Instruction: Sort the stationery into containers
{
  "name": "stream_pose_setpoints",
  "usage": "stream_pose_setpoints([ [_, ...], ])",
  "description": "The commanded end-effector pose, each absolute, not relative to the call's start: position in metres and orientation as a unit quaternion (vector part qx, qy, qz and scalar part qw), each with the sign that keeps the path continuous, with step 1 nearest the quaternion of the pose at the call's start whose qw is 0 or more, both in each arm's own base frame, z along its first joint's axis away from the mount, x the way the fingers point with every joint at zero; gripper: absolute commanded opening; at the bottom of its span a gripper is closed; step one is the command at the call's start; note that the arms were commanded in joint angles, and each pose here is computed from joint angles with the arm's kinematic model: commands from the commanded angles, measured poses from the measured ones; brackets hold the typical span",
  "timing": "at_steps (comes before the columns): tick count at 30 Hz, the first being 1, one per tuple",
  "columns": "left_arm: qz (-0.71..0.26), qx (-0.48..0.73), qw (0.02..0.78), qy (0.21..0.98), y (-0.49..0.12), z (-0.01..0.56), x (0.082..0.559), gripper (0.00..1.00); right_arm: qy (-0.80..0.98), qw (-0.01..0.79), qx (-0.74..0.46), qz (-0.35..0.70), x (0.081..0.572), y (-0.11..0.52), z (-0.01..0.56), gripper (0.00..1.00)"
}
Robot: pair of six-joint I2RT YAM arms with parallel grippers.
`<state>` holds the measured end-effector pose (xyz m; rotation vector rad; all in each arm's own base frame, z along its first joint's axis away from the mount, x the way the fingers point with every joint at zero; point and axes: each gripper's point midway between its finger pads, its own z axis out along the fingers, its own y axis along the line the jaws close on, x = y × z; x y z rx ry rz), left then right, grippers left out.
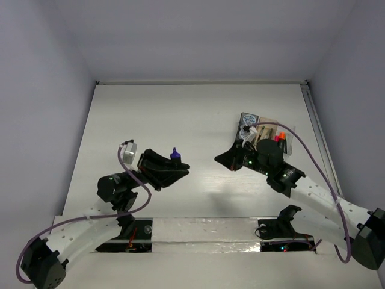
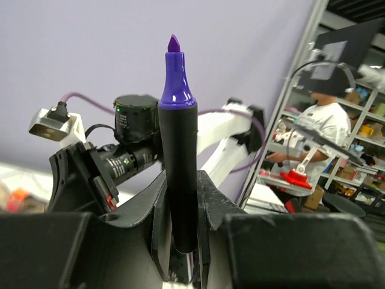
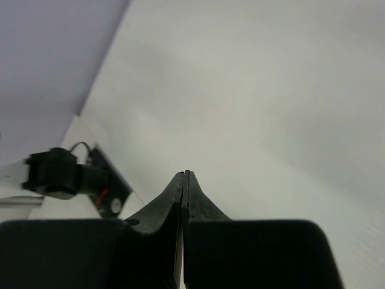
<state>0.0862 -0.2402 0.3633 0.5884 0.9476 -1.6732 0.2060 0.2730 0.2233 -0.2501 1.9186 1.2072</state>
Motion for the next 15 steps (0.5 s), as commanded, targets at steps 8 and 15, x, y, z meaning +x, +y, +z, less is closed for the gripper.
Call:
stream_pose_setpoints([
  [8,-0.683,0.257,0.545,0.414,-0.25,0.351,0.099,0.0,0.814,0.462,-0.065,0.346,0.231,0.231,0.203,0.04],
  [15,-0.648,0.219,0.557,0.472,-0.253,0.333,0.126,0.0,0.798,0.511,-0.032,0.317,0.239,0.209,0.222,0.08],
])
